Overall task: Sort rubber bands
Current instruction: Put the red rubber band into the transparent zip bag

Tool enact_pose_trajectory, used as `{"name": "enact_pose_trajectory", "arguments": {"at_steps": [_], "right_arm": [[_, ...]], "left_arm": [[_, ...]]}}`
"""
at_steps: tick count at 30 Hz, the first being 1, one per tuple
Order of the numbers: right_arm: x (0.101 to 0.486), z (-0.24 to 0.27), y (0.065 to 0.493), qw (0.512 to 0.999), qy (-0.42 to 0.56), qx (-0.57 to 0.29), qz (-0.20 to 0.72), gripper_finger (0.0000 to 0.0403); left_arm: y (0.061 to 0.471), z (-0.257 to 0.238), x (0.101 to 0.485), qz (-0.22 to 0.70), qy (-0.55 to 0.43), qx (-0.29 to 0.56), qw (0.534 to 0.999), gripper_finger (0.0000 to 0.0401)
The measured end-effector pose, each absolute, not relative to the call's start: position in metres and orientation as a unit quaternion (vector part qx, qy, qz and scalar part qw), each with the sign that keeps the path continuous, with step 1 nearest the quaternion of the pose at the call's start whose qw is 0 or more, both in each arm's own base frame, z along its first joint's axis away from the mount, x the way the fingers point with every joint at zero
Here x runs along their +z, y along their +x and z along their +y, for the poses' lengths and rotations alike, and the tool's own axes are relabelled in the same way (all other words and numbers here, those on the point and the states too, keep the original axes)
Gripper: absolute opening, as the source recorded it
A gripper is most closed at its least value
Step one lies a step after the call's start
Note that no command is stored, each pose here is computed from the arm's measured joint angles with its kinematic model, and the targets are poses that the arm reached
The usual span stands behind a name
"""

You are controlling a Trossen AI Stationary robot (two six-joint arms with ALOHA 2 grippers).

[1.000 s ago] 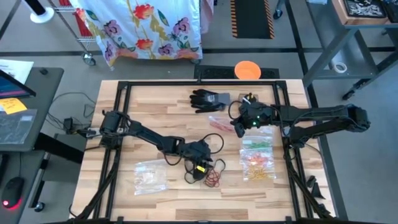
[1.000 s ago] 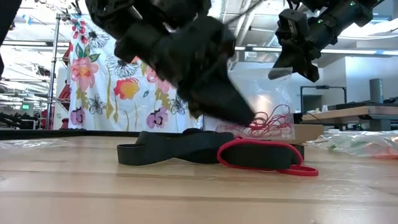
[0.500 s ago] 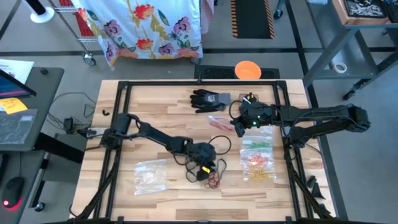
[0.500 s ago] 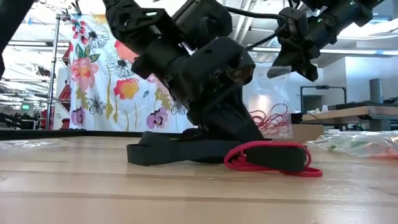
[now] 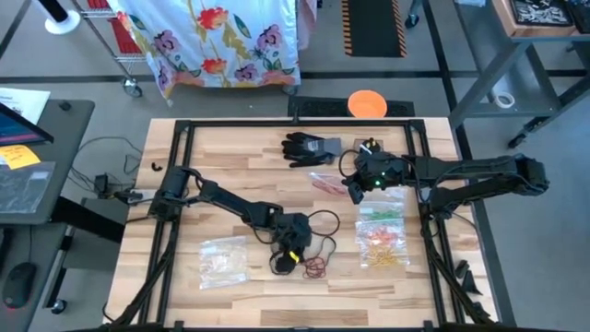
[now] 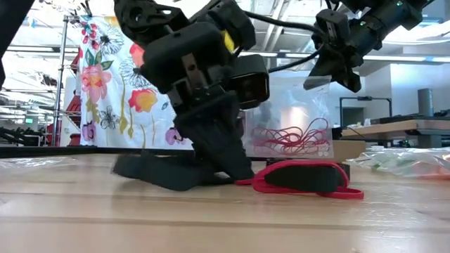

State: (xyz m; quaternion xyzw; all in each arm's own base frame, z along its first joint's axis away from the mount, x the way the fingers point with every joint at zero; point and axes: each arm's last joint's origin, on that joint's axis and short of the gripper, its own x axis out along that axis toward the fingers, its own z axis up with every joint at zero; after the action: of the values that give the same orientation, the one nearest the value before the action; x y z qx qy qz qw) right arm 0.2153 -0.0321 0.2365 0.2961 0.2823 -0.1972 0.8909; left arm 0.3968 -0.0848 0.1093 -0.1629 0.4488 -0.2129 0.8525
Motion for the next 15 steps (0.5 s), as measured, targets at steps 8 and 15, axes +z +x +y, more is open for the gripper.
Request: {"name": "enact_pose_trajectory", "arguments": {"at_steps": [8, 15], "right_arm": [[0.236, -0.032, 0.215, 0.890, 0.296, -0.198, 0.285, 0.0011], [0.236, -0.032, 0.215, 0.890, 0.295, -0.198, 0.285, 0.0011]], "left_arm": [[0.393, -0.091, 0.156, 0.372, -0.088, -0.249, 0.890, 0.0001], [0.381, -0.115, 0.205, 0.268, -0.005, -0.313, 0.911, 0.0001]]}}
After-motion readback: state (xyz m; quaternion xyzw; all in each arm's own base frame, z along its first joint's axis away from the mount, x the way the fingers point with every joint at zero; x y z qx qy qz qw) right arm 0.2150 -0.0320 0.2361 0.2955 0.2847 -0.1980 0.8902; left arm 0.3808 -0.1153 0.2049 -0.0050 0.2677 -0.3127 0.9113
